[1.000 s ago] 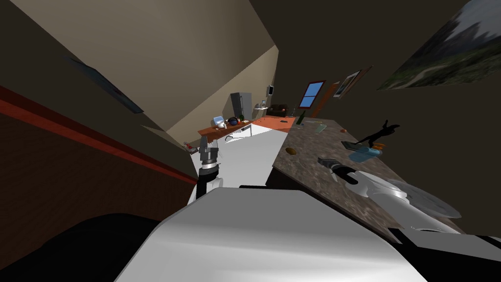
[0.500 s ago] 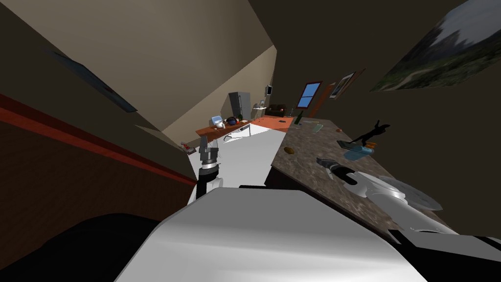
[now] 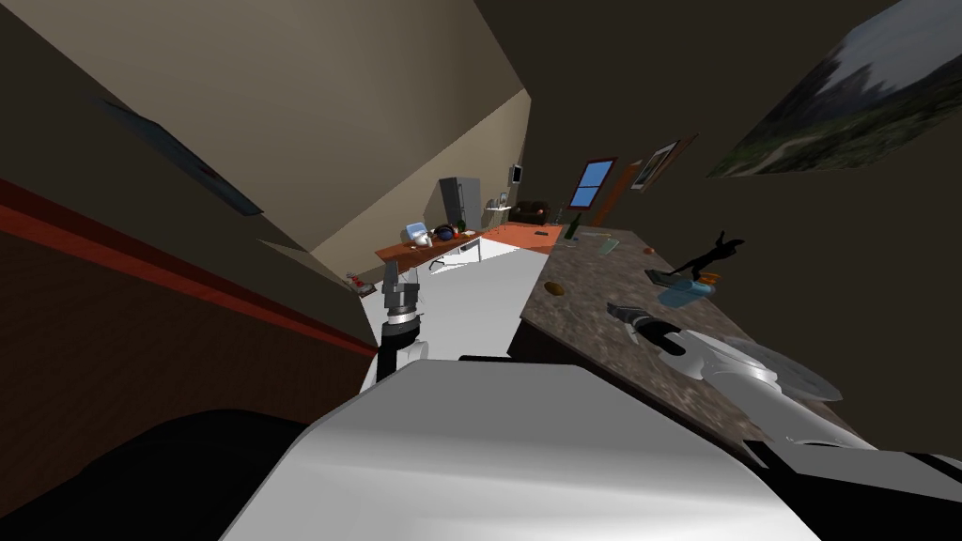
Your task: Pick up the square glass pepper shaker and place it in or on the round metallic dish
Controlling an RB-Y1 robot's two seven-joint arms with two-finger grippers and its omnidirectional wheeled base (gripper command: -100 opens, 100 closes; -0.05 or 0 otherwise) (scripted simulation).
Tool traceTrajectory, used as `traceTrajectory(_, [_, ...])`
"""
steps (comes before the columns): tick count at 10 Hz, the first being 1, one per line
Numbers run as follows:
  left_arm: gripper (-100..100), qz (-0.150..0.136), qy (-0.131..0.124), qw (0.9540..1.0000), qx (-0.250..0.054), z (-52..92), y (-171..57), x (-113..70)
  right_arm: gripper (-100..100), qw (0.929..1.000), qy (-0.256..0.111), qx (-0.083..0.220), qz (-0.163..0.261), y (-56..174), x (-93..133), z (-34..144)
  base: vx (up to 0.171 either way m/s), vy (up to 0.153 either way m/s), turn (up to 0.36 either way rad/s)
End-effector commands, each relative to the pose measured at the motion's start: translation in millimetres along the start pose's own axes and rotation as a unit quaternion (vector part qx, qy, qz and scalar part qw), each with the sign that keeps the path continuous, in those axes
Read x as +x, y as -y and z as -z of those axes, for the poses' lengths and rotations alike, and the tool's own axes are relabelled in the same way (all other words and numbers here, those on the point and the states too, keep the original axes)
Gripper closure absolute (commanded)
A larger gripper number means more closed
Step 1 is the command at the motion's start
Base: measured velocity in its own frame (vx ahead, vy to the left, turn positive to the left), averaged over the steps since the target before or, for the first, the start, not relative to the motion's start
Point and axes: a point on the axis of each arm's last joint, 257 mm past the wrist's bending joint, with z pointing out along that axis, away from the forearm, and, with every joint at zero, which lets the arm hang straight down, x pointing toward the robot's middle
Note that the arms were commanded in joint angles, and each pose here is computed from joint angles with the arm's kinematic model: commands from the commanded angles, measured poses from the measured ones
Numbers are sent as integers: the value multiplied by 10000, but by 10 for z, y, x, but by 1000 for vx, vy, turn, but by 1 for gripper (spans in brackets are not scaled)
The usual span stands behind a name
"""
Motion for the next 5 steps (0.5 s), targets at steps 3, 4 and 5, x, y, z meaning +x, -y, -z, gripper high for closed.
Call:
traceTrajectory(3, [0, 0, 0, 10000, 0, 0, 0, 0, 100, 10000, -3, 2, 2, 1, 3, 0, 0, 0, 0])
traceTrajectory(4, [0, 0, 0, 10000, 0, 0, 0, 0, 100, 10000, -3, 2, 2, 1, 3, 0, 0, 0, 0])
traceTrajectory(5, [0, 0, 0, 10000, 0, 0, 0, 0, 100, 9998, -3, -116, -138, -84, 38, 0, -21, -26, -76])
